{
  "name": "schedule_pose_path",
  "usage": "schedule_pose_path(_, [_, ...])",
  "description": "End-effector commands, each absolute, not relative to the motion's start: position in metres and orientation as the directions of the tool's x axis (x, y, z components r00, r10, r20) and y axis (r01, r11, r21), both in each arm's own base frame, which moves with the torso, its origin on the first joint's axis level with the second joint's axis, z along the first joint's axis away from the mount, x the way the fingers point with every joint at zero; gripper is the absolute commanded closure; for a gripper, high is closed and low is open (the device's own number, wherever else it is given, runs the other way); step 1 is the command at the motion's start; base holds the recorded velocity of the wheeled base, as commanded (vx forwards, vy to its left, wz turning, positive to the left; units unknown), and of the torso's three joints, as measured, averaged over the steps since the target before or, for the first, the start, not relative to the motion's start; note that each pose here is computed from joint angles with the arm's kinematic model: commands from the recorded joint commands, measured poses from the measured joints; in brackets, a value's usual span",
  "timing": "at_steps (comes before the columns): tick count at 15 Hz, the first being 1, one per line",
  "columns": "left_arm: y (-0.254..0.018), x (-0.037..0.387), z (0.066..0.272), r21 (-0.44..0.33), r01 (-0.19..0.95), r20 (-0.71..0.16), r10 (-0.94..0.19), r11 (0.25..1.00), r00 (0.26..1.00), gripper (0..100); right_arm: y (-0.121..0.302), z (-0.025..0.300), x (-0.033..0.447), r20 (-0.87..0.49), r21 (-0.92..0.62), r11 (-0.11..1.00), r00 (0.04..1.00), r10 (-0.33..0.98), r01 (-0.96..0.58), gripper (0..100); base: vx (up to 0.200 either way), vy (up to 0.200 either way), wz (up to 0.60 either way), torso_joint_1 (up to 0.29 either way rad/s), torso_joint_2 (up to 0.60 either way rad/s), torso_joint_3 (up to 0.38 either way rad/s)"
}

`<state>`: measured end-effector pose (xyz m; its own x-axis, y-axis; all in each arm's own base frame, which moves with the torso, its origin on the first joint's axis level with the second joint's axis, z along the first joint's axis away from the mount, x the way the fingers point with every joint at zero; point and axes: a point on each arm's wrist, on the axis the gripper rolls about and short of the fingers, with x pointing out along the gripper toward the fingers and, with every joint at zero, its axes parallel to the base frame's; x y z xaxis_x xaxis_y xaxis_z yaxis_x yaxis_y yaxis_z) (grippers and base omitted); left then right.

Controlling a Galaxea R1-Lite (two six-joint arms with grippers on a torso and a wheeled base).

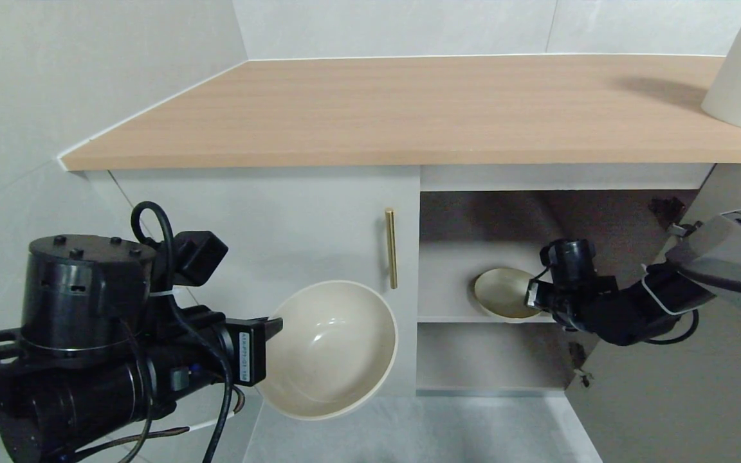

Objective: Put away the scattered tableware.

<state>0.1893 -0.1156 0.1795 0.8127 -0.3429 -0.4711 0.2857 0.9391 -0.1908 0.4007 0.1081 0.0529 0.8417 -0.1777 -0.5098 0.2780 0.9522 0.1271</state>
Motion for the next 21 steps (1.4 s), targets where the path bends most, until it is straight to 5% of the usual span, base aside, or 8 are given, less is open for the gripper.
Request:
schedule_pose_path(1, [-0.116,0.190,0.178,-0.190,0.285,-0.476,-0.342,0.940,0.810,100,0.106,0.049,0.412,-0.496,0.124,0.945,0.844,-0.205,0.303,100,0.000,0.000,0.00,0.000,0.00,0.000])
schedule_pose_path(10, [-0.116,0.190,0.178,-0.186,0.285,-0.476,-0.340,0.940,0.811,100,0.108,0.050,0.425,-0.459,0.143,0.929,0.855,-0.243,0.341,100,0.000,0.000,0.00,0.000,0.00,0.000])
schedule_pose_path(11, [-0.116,0.190,0.178,-0.186,0.286,-0.476,-0.341,0.940,0.811,100,0.108,0.050,0.425,-0.459,0.143,0.929,0.855,-0.243,0.341,0,0.000,0.000,0.00,0.000,0.00,0.000])
schedule_pose_path(17, [-0.128,0.199,0.172,-0.175,0.301,-0.498,-0.348,0.938,0.795,100,0.114,0.100,0.392,-0.409,0.208,0.933,0.893,-0.190,0.294,0,0.000,0.000,0.00,0.000,0.00,0.000])
schedule_pose_path(21, [-0.142,0.205,0.156,-0.137,0.335,-0.552,-0.353,0.932,0.756,100,0.150,0.152,0.306,-0.400,0.311,0.948,0.896,0.195,-0.068,0,0.000,0.000,0.00,0.000,0.00,0.000])
